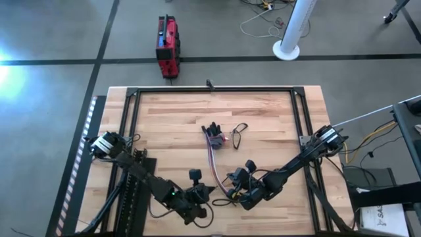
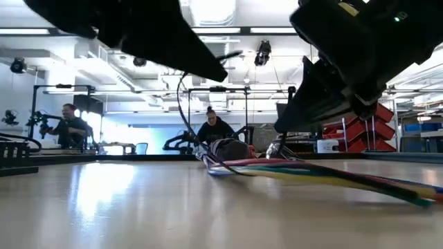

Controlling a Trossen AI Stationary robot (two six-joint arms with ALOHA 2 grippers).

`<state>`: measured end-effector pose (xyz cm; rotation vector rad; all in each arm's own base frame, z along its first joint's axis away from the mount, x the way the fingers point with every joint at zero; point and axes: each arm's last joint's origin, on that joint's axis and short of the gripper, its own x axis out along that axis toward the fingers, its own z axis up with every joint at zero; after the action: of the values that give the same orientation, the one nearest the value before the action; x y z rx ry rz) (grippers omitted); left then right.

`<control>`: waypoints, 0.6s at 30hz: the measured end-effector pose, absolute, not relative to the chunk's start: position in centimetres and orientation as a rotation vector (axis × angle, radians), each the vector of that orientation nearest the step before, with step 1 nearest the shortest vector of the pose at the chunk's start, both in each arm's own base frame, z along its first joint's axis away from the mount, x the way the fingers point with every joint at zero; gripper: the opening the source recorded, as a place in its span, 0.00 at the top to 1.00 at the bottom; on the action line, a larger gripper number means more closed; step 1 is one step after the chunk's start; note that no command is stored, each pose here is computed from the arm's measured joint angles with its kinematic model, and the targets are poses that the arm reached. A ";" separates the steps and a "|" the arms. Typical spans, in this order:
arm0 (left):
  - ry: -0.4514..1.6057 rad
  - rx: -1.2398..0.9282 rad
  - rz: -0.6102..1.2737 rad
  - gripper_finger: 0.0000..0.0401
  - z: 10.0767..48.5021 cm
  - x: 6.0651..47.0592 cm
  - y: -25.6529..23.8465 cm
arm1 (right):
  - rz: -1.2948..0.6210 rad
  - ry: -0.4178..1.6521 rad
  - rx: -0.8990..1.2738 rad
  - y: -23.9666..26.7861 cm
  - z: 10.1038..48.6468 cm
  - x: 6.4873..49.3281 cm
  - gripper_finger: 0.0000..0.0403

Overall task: Ziptie cables
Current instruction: Wrap the cable wires together using a black zip tie

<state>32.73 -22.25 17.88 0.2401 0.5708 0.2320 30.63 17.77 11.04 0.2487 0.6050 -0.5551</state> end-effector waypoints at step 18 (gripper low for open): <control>0.694 0.203 0.152 1.00 13.8 33.0 -23.0 | -0.562 0.627 0.279 18.3 6.3 31.3 1.00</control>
<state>33.04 -23.03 13.76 0.2034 0.6942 0.1518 31.29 18.27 6.31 0.2789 0.6275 -0.5623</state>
